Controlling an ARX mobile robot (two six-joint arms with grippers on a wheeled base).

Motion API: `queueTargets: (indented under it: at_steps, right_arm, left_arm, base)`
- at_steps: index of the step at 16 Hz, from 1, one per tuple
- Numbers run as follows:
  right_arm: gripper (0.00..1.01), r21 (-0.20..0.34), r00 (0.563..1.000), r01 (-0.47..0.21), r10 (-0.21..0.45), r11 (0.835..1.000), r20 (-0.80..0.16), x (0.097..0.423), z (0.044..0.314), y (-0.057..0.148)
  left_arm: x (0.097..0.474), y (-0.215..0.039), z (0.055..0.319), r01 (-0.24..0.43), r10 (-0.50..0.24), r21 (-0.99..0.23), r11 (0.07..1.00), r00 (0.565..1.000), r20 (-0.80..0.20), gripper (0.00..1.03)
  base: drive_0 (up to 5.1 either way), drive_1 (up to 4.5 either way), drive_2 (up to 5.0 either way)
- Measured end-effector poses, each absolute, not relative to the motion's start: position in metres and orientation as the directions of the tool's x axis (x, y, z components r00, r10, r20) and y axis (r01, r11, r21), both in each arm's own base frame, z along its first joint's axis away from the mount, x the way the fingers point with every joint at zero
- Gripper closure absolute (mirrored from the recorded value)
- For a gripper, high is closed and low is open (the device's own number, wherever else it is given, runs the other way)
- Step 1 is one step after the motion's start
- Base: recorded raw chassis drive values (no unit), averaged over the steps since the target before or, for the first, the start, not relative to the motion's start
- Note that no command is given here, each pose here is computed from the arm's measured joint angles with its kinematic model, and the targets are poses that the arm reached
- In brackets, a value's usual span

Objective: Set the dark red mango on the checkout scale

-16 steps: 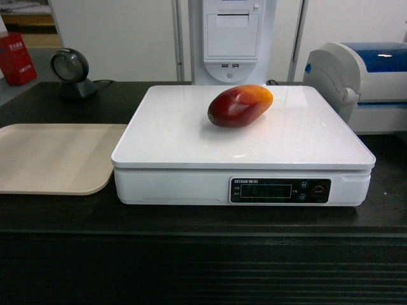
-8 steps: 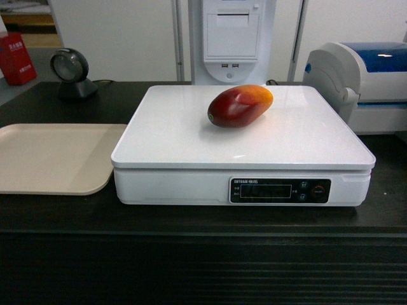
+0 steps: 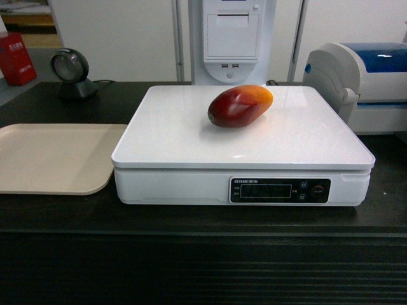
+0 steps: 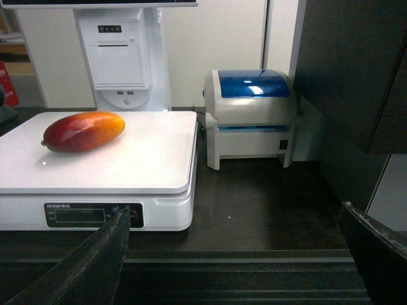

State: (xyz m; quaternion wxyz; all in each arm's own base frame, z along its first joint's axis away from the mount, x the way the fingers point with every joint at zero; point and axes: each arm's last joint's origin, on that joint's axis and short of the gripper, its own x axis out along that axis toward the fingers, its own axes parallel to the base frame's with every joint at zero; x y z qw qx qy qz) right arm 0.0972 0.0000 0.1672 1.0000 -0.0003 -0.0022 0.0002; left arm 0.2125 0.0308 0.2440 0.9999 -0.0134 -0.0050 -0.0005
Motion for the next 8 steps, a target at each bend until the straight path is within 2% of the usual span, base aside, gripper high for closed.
queueTargets:
  at_steps: [3,6,8]
  right_arm:
    - [0.03,-0.001,1.000,0.000,0.000,1.000,0.004,0.097,0.167,0.000]
    - [0.03,-0.001,1.000,0.000,0.000,1.000,0.004,0.097,0.167,0.000]
    - [0.03,-0.001,1.000,0.000,0.000,1.000,0.004,0.097,0.167,0.000]
  left_arm:
    - [0.204,0.026,0.233,0.004,-0.004,-0.019,1.000,1.000,0.001,0.67]
    - [0.182,0.016,0.213,0.003,-0.003,-0.018,1.000,1.000,-0.002,1.00]
    - [0.170,0.012,0.203,0.001,-0.001,-0.016,1.000,1.000,-0.005,1.01]
  base:
    - [0.0,0.00,0.0]
    - [0.0,0.00,0.0]
    - [0.0,0.00,0.0]
